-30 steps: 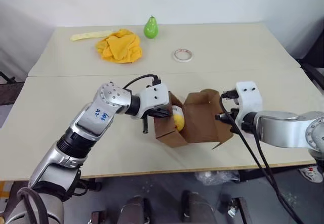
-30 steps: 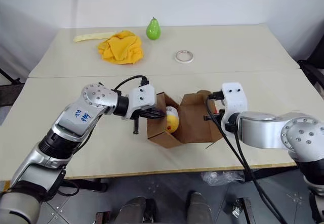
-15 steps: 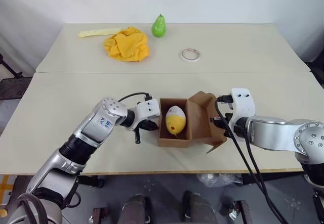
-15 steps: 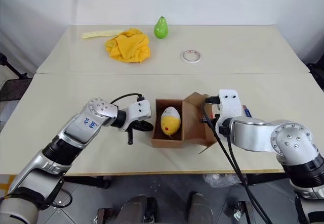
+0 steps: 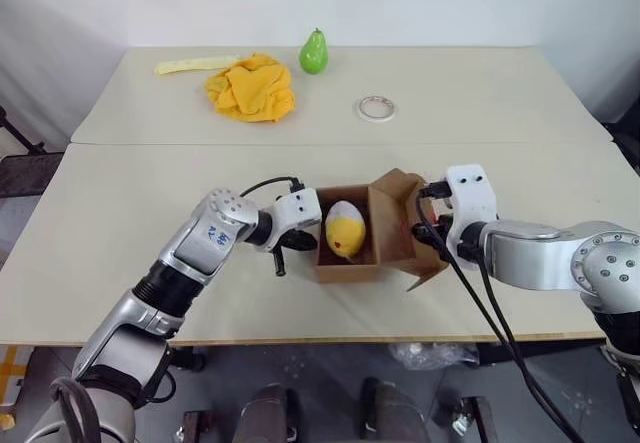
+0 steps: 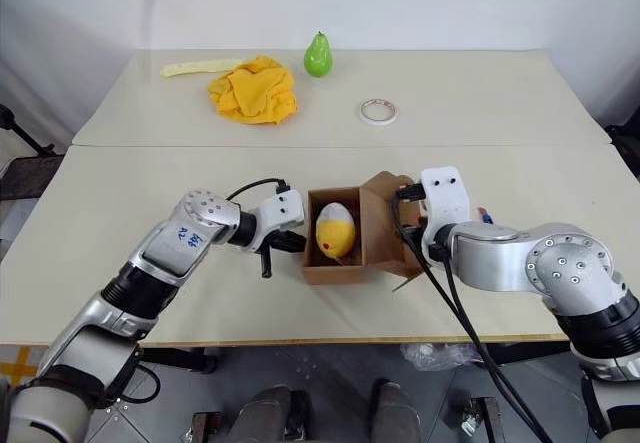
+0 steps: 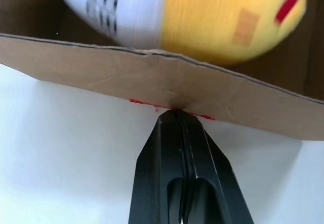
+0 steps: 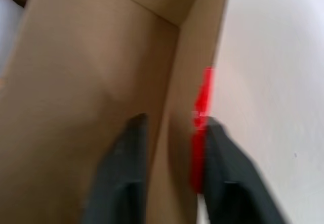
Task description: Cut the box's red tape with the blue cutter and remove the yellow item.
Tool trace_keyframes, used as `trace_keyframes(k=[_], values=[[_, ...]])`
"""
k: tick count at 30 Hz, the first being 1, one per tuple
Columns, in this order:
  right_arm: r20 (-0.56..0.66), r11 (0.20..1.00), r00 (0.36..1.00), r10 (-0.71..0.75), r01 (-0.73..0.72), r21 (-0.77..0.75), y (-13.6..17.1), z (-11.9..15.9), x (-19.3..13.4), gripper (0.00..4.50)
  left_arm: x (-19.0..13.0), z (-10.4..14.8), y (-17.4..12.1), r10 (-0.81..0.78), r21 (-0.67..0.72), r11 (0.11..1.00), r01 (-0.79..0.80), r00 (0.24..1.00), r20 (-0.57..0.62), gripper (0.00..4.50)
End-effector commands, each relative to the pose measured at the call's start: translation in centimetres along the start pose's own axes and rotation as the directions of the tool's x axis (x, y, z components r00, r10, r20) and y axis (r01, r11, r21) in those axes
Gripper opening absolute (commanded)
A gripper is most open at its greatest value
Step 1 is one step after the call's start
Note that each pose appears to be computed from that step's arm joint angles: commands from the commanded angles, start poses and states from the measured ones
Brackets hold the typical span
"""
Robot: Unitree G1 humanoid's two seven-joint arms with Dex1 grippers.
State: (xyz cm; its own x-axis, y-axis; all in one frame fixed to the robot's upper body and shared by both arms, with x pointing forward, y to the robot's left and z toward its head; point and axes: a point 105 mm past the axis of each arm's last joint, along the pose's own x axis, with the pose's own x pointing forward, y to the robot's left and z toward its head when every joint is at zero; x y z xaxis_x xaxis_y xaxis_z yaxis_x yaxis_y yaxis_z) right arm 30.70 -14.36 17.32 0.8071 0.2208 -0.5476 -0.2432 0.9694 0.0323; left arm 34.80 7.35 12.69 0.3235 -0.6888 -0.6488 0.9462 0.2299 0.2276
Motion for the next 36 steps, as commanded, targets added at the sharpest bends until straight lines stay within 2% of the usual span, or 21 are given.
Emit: trace_keyframes(k=[1, 6, 12, 15, 17, 19, 21, 23, 26, 30, 33, 36], values=[[0.108, 0.998, 0.993, 0.038, -0.032, -0.054, 0.1, 2.1, -1.3, 2.72, -0.3, 0.3, 0.8, 0.034, 0.002, 0.999, -0.034, 0.999, 0.001, 0.0], [0.181, 0.992, 0.983, -0.032, 0.054, -0.114, -3.1, 3.6, -2.4, 4.45, -1.2, -0.3, 2.0, 0.066, -0.028, 0.997, -0.066, 0.998, -0.008, 0.0], [0.271, 0.978, 0.959, -0.079, 0.128, -0.167, -5.5, 5.3, -4.3, 4.48, -2.8, -0.9, 4.0, 0.127, -0.057, 0.99, -0.127, 0.992, -0.019, 0.0], [0.395, 0.97, 0.918, -0.035, 0.127, -0.209, -5.4, 7.1, -6.4, 4.48, -4.1, 0.1, 5.8, 0.2, -0.039, 0.979, -0.2, 0.98, 0.006, 0.0], [0.423, 0.968, 0.905, 0.039, 0.071, -0.242, -4.7, 7.4, -7.5, 4.48, -4.8, 1.3, 6.8, 0.234, -0.03, 0.972, -0.233, 0.97, 0.057, 0.0], [0.411, 0.946, 0.899, 0.152, -0.011, -0.325, -3.2, 6.8, -8.4, 4.5, -5.4, 3.3, 7.7, 0.257, -0.011, 0.966, -0.258, 0.958, 0.128, 0.38], [0.364, 0.914, 0.902, 0.233, -0.075, -0.399, -2.1, 5.6, -9.0, 4.5, -5.5, 5.5, 7.2, 0.196, 0.013, 0.979, -0.203, 0.96, 0.201, 0.84], [0.335, 0.892, 0.904, 0.265, -0.098, -0.441, -1.8, 4.7, -9.2, 4.5, -5.6, 6.9, 6.8, 0.145, 0.035, 0.987, -0.158, 0.959, 0.243, 1.48], [0.312, 0.864, 0.892, 0.326, -0.148, -0.48, -1.1, 3.7, -9.9, 4.5, -5.4, 9.8, 5.3, 0.022, 0.141, 0.988, -0.066, 0.956, 0.293, 2.37], [0.306, 0.859, 0.892, 0.332, -0.152, -0.489, -1.2, 3.0, -10.1, 4.5, -4.3, 11.8, 3.6, -0.116, 0.29, 0.956, 0.036, 0.957, 0.265, 3.63], [0.316, 0.864, 0.896, 0.313, -0.13, -0.487, -1.5, 2.7, -10.0, 4.5, -2.9, 12.3, 2.9, -0.177, 0.371, 0.924, 0.09, 0.962, 0.207, 4.49], [0.335, 0.87, 0.894, 0.299, -0.111, -0.48, -1.5, 2.5, -10.2, 4.5, -1.7, 12.4, 2.2, -0.215, 0.424, 0.895, 0.136, 0.966, 0.144, 4.49]])
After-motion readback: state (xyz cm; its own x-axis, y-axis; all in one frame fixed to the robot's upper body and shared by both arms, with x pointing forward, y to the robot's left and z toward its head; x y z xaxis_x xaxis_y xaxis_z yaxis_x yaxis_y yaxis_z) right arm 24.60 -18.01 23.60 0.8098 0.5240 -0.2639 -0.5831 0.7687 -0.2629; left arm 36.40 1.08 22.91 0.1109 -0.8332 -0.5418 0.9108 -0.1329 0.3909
